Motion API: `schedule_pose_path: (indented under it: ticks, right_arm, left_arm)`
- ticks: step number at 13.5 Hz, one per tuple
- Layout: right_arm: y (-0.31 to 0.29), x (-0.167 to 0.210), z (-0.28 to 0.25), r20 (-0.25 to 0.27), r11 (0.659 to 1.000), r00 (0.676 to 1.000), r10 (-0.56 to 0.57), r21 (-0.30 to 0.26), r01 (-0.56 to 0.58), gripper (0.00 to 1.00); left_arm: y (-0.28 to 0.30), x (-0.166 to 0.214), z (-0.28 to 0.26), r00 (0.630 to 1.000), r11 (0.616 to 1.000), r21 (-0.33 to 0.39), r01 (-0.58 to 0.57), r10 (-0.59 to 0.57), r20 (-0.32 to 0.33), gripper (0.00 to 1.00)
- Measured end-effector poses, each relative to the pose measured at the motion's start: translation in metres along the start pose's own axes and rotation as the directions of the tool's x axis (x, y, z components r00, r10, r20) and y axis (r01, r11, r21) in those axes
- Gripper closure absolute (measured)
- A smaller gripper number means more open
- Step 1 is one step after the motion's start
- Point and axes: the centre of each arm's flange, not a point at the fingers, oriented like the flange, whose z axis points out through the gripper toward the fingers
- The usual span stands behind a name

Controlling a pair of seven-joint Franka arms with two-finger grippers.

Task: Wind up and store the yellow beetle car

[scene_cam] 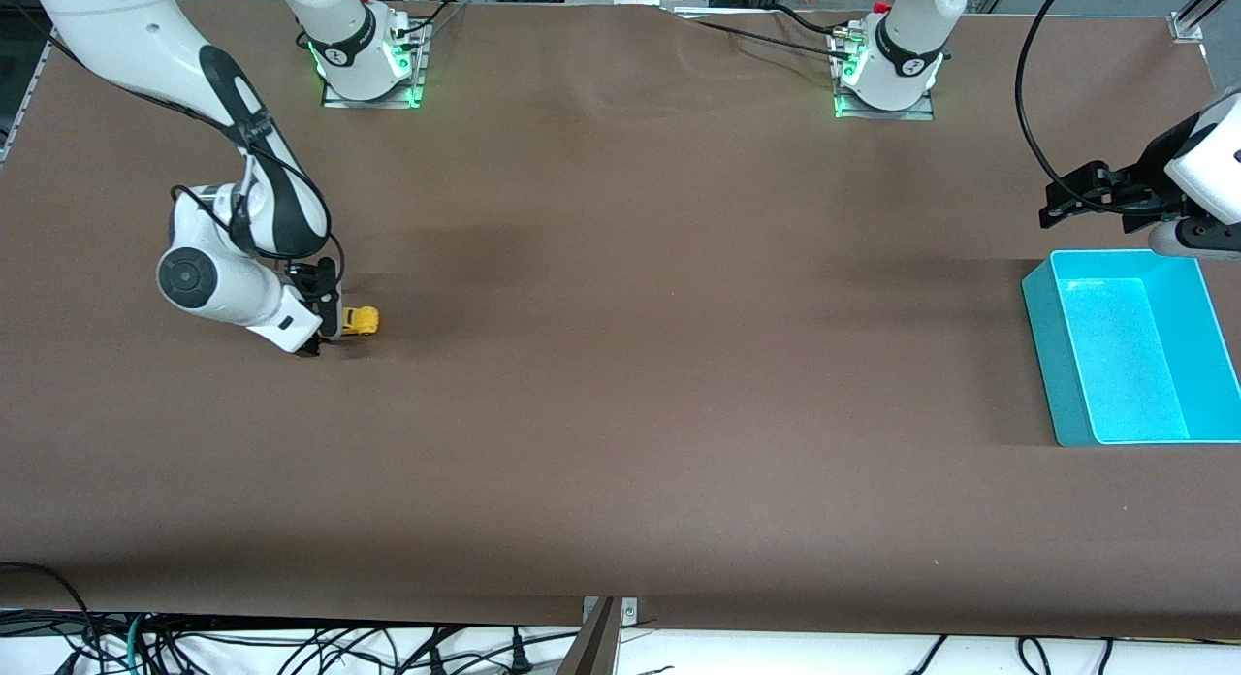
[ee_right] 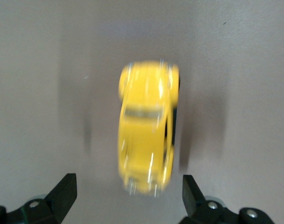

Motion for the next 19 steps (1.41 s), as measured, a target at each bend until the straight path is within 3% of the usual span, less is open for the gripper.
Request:
schedule_pose_path:
  ticks: [4, 7, 12, 17, 19]
  right_arm:
    - [0.012, -0.004, -0.055, -0.027, 0.996, 0.997, 0.074, 0.052, -0.073, 0.00]
    - [0.028, 0.009, -0.106, -0.031, 0.960, 0.960, 0.277, 0.044, -0.275, 0.00]
    - [0.042, 0.048, -0.157, -0.039, 0.806, 0.806, 0.591, -0.004, -0.592, 0.00]
    - [0.051, 0.016, -0.202, -0.094, 0.686, 0.688, 0.719, -0.061, -0.725, 0.00]
    - [0.049, -0.005, -0.226, -0.117, 0.620, 0.625, 0.772, -0.081, -0.781, 0.00]
  left_arm:
    - [0.000, 0.000, 0.000, 1.000, 1.000, 0.000, 0.000, 0.000, 0.000, 0.00]
    - [0.000, 0.002, 0.003, 1.000, 1.000, 0.000, 0.000, 0.000, 0.006, 0.00]
    - [-0.001, 0.005, 0.008, 1.000, 1.000, 0.000, 0.001, -0.001, 0.015, 0.00]
    - [-0.004, 0.006, 0.010, 1.000, 1.000, -0.001, 0.007, -0.007, 0.019, 0.00]
    - [-0.005, 0.008, 0.013, 1.000, 1.000, -0.001, 0.008, -0.008, 0.023, 0.00]
